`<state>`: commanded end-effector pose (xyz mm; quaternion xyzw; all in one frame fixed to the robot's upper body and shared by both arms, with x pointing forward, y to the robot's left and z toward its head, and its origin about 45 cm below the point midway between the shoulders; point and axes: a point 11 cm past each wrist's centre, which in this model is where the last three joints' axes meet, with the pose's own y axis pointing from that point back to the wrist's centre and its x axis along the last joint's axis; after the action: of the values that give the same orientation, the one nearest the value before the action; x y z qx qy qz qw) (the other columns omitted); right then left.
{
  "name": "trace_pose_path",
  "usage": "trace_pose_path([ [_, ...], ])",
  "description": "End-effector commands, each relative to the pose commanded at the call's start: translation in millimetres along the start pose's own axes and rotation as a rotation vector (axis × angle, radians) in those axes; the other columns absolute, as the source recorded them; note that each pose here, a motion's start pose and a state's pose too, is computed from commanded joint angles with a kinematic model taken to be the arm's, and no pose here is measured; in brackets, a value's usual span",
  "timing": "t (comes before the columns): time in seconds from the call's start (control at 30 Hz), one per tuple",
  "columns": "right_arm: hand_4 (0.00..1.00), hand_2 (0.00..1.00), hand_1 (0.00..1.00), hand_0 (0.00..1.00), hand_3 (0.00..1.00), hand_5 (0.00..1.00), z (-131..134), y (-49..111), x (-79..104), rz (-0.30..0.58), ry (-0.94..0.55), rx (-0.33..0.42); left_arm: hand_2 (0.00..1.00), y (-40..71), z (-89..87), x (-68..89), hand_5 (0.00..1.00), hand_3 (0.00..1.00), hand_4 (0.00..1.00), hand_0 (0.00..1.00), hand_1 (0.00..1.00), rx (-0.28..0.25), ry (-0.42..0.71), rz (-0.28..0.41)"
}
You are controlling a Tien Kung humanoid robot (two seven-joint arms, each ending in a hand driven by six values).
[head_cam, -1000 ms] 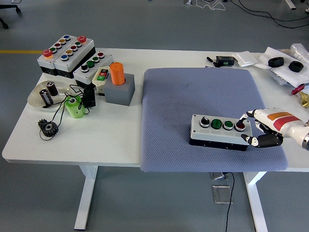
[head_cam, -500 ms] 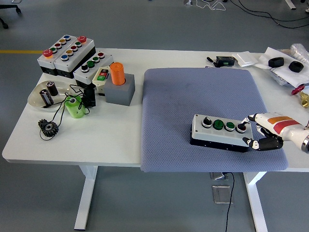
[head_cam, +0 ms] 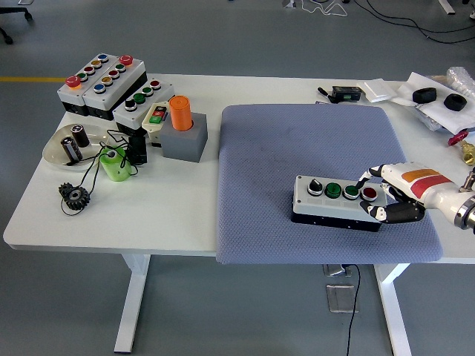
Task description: Pick up the button,place it on the desk,press the button,press the button
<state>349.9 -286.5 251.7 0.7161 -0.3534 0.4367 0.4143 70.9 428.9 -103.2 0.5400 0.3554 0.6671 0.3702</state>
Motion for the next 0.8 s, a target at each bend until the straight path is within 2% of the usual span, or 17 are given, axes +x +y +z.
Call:
trace_pose_path([
  [0.3,0.611,0.043,0.002,0.149,0.673,0.445,1.3,-6.5,-2.0,0.0,-0.007,-0.011,0.693,0.1,3.1,0.1,0.998,0.5,0.313,0.645,0.695,-0.006,0.005,-0.001],
  [0.8,0.606,0.046,0.002,0.148,0.676,0.449,3.7,-8.9,-15.1,-0.049,0.004,-0.023,0.693,0.2,6.0,-0.1,0.998,0.5,0.314,0.645,0.695,-0.011,0.006,-0.001],
])
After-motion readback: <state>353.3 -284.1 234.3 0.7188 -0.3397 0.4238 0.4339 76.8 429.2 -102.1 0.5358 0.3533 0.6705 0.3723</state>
